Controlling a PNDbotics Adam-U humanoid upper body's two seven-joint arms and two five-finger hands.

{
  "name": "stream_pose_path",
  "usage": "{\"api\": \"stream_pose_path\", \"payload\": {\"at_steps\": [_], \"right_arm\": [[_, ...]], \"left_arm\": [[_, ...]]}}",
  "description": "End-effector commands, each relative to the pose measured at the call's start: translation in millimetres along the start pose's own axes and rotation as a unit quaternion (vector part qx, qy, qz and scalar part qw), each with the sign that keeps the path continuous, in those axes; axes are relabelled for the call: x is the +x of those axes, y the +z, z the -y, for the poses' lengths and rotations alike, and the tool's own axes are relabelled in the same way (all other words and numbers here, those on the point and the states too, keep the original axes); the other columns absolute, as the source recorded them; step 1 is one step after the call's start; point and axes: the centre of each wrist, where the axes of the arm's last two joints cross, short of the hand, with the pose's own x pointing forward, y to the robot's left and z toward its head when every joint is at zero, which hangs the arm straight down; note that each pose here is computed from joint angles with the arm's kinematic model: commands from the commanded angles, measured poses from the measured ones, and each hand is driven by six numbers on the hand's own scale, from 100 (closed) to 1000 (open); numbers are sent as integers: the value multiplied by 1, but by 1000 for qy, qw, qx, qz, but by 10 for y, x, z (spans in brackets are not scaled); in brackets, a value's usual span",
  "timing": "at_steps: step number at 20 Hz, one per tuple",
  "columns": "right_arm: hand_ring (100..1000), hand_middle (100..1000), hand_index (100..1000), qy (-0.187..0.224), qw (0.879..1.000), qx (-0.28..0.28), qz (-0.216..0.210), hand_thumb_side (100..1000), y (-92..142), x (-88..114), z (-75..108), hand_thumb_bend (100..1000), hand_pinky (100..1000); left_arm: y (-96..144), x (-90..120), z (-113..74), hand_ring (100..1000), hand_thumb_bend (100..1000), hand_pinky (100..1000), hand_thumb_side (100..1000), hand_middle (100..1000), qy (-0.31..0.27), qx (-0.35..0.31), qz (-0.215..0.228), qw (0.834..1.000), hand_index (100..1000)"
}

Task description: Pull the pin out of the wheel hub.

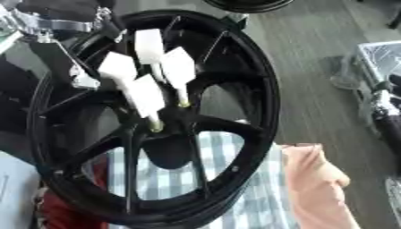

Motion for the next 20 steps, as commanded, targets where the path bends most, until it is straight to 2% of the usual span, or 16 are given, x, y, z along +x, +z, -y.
{"api": "stream_pose_path", "payload": {"at_steps": [1, 6, 7, 13, 20], "right_arm": [[731, 713, 839, 9, 1000, 0, 16, 541, -33, 79, 43, 100, 727], [731, 713, 839, 9, 1000, -1, 15, 542, -30, 78, 41, 100, 726], [731, 713, 839, 9, 1000, 0, 14, 542, -29, 77, 40, 100, 726], [731, 713, 839, 11, 1000, 2, 13, 542, -26, 72, 38, 100, 726], [730, 713, 839, 13, 1000, 2, 12, 541, -26, 74, 45, 100, 725]], "left_arm": [[100, 2, -131, 587, 352, 706, 350, 509, -109, -131, 76, 982, 572], [115, -15, -132, 570, 316, 681, 279, 490, -113, -132, 71, 982, 552], [119, -12, -147, 563, 317, 672, 229, 479, -113, -129, 71, 983, 540], [167, 37, -281, 528, 285, 642, 120, 423, -105, -104, 62, 987, 478], [280, 119, -489, 511, 309, 626, 100, 397, -103, -70, 56, 991, 437]]}}
